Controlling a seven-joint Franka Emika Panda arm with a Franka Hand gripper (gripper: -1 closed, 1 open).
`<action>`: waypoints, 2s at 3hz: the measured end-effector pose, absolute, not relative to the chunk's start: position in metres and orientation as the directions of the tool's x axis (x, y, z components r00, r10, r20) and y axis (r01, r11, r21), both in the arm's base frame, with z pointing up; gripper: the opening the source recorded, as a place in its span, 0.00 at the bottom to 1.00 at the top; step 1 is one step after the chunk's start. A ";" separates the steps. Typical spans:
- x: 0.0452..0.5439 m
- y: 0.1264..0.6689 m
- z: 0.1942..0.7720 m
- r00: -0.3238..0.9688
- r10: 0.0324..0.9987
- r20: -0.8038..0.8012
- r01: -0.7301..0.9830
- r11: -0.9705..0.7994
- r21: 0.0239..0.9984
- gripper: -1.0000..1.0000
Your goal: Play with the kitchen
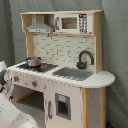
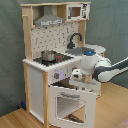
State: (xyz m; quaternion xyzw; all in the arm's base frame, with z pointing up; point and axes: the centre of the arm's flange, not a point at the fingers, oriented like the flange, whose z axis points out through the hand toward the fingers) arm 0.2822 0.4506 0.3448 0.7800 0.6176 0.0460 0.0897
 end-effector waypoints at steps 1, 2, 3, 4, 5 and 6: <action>0.289 0.442 0.366 0.241 0.969 -0.058 0.938 -0.217 0.269 1.00; 0.282 0.439 0.381 0.251 0.963 -0.096 0.925 -0.209 0.317 1.00; 0.271 0.438 0.391 0.266 0.954 -0.138 0.907 -0.200 0.370 1.00; 0.257 0.438 0.404 0.289 0.938 -0.190 0.877 -0.181 0.444 1.00; 0.243 0.439 0.416 0.313 0.921 -0.232 0.845 -0.158 0.511 1.00; 0.229 0.442 0.430 0.341 0.899 -0.273 0.803 -0.128 0.582 1.00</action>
